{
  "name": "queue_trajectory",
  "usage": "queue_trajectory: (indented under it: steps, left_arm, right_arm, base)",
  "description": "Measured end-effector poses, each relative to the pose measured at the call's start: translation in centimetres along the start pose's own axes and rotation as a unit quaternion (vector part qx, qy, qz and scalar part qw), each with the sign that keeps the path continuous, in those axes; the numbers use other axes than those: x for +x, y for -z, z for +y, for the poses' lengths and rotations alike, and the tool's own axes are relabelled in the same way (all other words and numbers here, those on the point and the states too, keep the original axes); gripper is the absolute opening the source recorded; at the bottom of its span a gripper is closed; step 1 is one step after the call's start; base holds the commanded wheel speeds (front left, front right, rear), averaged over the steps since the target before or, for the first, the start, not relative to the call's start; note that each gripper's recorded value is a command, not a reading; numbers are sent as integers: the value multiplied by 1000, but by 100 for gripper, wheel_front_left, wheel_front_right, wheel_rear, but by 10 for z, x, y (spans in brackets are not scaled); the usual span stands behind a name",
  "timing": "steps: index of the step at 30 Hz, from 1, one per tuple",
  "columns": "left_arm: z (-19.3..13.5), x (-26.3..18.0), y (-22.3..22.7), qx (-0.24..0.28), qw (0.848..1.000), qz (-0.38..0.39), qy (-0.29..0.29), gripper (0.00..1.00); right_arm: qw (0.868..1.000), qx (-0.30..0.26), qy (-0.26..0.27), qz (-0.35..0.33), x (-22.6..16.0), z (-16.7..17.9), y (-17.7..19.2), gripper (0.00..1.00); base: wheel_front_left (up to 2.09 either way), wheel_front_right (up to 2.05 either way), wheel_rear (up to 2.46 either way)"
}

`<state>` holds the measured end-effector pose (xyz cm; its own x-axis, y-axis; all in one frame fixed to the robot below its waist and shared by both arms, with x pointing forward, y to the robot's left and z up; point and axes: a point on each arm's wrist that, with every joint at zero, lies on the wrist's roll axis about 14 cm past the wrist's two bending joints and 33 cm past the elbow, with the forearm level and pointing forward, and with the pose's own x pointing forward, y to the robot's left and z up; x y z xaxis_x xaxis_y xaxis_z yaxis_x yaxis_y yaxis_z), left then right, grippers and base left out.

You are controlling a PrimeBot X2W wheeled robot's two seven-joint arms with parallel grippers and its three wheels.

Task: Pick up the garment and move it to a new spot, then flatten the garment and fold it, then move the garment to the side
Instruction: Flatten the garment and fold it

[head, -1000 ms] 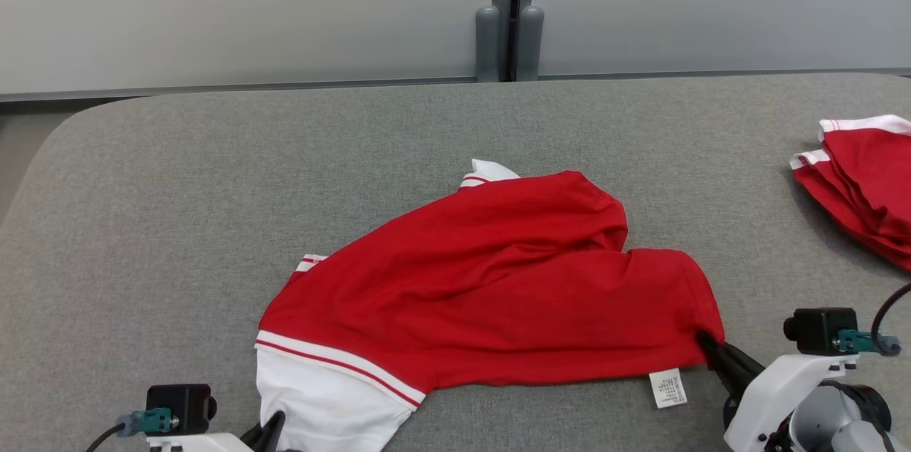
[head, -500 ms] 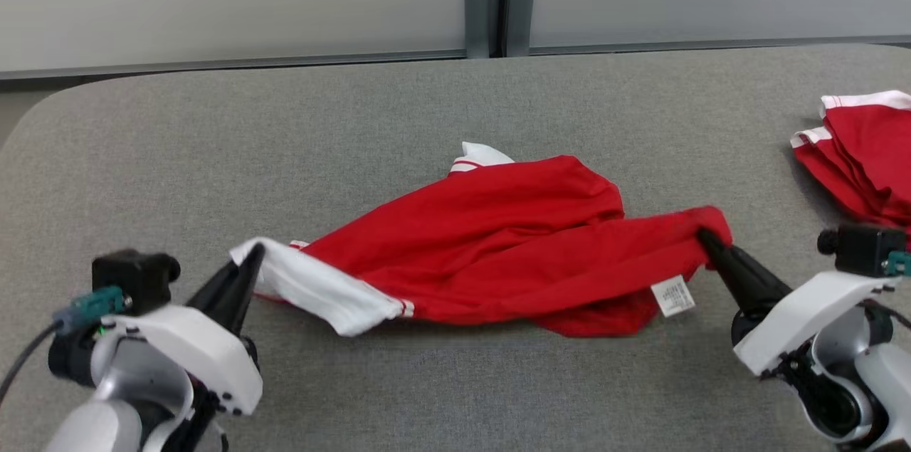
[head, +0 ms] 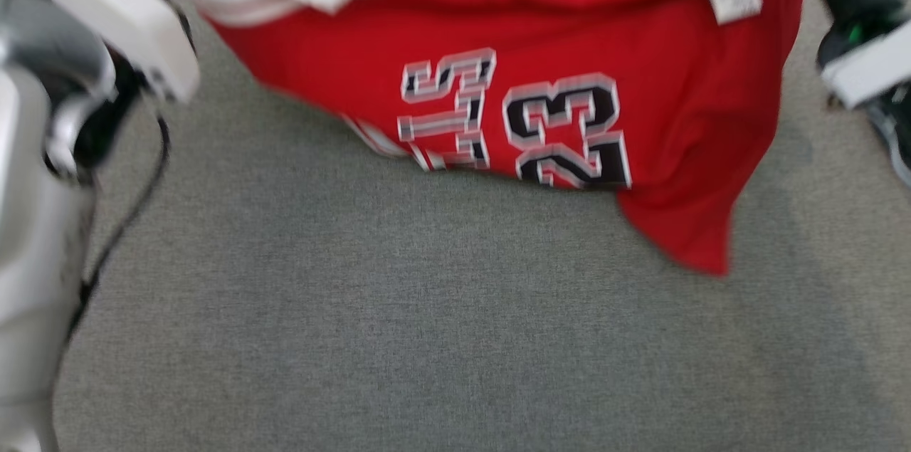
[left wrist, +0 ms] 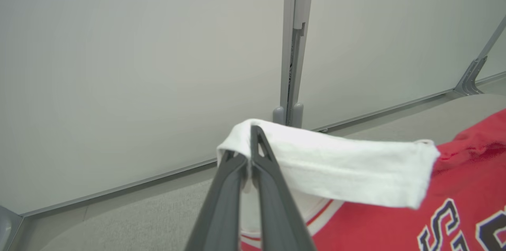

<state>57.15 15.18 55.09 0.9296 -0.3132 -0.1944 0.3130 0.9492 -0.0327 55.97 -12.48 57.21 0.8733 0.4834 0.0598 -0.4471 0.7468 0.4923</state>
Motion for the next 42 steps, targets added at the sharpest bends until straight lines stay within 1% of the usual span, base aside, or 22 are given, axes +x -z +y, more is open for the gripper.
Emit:
queue_trajectory:
  steps: [3,9,12,13,14,16,18,20,23,27,28,31,34,36,38,42]
  left_arm:
    - [11,31,-30,15,999,-36,-7,0]
    - [32,79,-87,17,993,-111,-26,0]
    - [38,94,-113,10,988,-151,-31,0]
    - [41,99,-118,15,987,-158,-35,0]
    - [41,99,-118,15,987,-158,-35,0]
    - [46,104,-129,15,983,-176,-42,0]
    - [48,105,-144,4,979,-201,-46,0]
    - [48,101,-165,7,973,-226,-48,0]
    - [50,97,-181,8,970,-237,-53,0]
    - [48,97,-175,-5,976,-214,-52,0]
    - [47,96,-163,-2,981,-186,-52,0]
    - [47,90,-129,-12,989,-139,-53,0]
    - [45,78,-87,-13,996,-74,-52,0]
    - [40,65,-56,-21,998,-27,-45,0]
    - [34,47,-28,-27,999,19,-35,0]
    - [29,4,15,-38,994,99,-17,0]
  right_arm:
    - [1000,-11,-11,-23,29,-4,-22,0]
    - [996,-39,-28,-75,78,-11,-67,0]
    - [992,-30,-34,-117,96,-12,-93,0]
    - [991,-22,-36,-127,101,-12,-99,0]
    - [991,-22,-36,-127,101,-12,-99,0]
    - [988,-24,-36,-147,108,-14,-110,0]
    - [984,-16,-40,-170,112,-10,-126,0]
    - [981,-18,-47,-188,113,-3,-139,0]
    - [980,-19,-51,-194,113,3,-146,0]
    - [985,-20,-50,-164,112,6,-130,0]
    - [990,-11,-41,-132,110,1,-112,0]
    - [997,-1,-26,-69,99,-5,-69,0]
    - [1000,16,-11,-7,80,-9,-28,0]
    - [999,27,1,38,62,-10,0,0]
    - [996,40,8,74,42,-7,20,0]
    - [987,61,19,149,1,2,53,0]
  base:
    - [0,0,0]
    - [0,0,0]
    - [0,0,0]
    - [0,0,0]
    - [0,0,0]
    - [0,0,0]
    - [0,0,0]
    - [0,0,0]
    - [0,0,0]
    - [0,0,0]
    - [0,0,0]
    - [0,0,0]
    - [0,0,0]
    - [0,0,0]
    - [0,0,0]
    - [0,0,0]
